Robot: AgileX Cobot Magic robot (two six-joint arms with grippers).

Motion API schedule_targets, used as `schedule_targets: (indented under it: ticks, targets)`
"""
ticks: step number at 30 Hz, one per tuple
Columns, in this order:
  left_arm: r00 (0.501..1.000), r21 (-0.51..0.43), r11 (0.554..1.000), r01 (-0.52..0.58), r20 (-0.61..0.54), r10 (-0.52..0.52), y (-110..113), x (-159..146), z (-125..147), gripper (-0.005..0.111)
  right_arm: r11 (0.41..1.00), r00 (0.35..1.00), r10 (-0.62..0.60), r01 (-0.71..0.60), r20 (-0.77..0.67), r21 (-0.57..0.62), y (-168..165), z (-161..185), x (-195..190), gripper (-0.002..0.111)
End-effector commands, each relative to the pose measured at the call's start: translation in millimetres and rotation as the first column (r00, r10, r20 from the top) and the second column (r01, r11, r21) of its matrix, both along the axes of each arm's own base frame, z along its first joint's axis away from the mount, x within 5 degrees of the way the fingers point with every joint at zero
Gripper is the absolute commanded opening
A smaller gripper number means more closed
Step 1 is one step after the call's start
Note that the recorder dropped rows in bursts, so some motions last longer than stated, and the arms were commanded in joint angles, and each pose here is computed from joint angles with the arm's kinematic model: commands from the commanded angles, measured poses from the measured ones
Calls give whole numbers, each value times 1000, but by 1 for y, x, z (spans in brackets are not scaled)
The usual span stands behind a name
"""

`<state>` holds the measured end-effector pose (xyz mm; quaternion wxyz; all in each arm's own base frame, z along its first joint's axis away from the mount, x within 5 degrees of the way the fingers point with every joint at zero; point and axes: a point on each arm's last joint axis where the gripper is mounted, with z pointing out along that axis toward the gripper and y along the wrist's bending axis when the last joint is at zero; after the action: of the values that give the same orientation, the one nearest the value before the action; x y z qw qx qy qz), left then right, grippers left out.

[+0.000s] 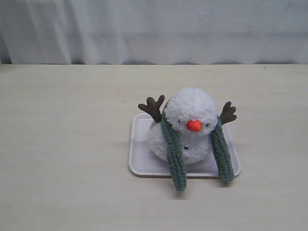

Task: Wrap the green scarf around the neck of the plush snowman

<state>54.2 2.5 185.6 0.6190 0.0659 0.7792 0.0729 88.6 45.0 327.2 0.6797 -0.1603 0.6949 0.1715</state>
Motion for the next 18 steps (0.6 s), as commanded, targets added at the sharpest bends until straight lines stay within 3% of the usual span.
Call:
schedule_targets:
  ticks: [1,9,18]
  targets:
    - [1000,-8,1000,-3,5,3,0,0,0,0,1000,998,2,-1,57,-12,-1,1,-3,4]
    - [1000,-8,1000,-3,5,3,0,0,0,0,982,941,-155,114,301,149,-27,-15,-32,4]
    - [1000,-8,1000,-3,5,3,0,0,0,0,930,849,-362,299,386,213,-43,-33,-55,4]
